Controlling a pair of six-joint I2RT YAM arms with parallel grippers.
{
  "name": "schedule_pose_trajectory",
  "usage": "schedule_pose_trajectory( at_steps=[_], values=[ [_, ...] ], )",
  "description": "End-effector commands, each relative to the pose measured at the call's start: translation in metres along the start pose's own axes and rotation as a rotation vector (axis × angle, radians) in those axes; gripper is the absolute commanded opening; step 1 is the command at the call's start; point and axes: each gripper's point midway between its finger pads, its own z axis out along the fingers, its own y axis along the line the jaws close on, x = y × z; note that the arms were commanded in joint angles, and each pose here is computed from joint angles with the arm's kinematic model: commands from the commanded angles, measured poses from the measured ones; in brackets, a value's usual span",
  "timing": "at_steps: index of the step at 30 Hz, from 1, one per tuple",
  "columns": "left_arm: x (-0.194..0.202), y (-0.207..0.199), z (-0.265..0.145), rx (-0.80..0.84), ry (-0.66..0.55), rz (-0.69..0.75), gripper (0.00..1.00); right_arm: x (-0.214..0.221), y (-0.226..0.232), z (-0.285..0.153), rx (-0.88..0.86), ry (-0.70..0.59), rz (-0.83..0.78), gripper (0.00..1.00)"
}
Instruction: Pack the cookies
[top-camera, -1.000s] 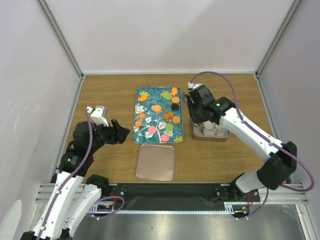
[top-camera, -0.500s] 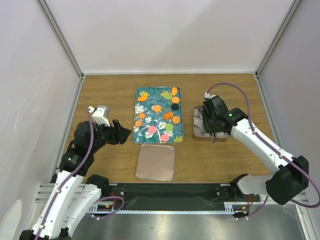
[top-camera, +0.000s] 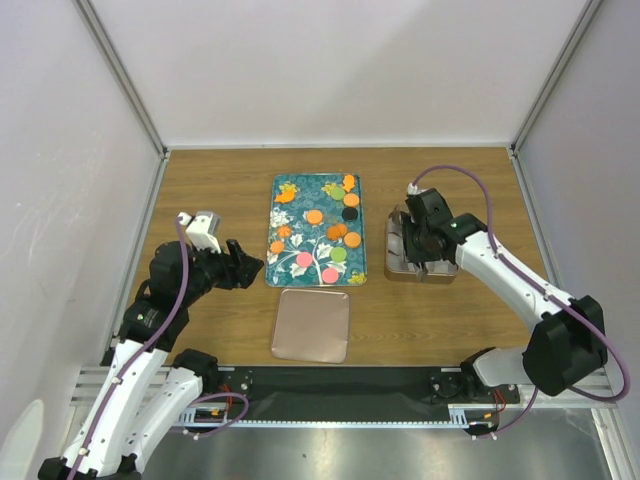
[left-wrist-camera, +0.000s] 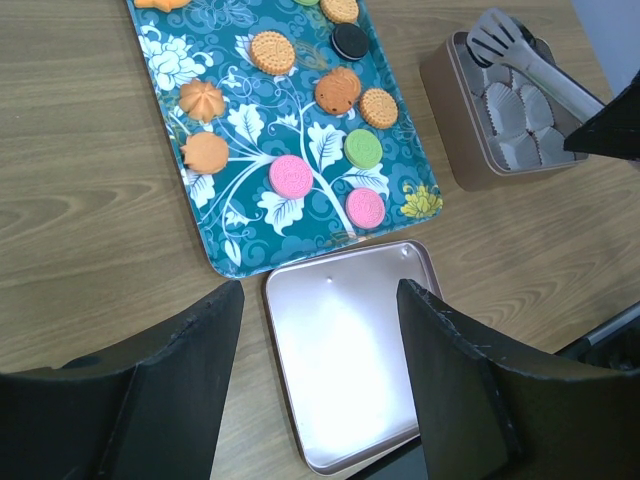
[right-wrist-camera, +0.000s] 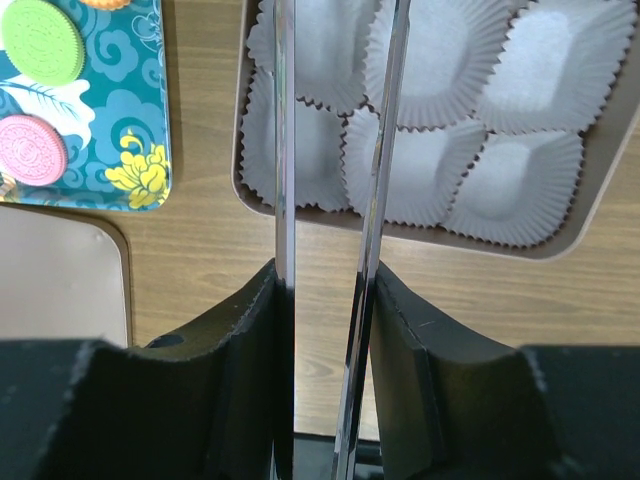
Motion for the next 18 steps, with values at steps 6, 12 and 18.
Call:
schedule_pose_trajectory(
  at_steps=[6, 12, 18],
  values=[
    [-0.003, -0.002, 0.004, 0.012, -0.008, 0.022, 0.69, -0.010, 0.005, 0.015, -0.019, -0.028, 0.002, 0.34],
    [-0.003, -0.002, 0.004, 0.011, -0.010, 0.021, 0.69, -0.010, 0.000, 0.020, -0.012, -0.019, 0.006, 0.36],
    [-0.001, -0.002, 0.004, 0.013, -0.002, 0.021, 0.69, -0.010, 0.001, 0.024, -0.029, -0.013, 0.012, 0.38]
  ],
)
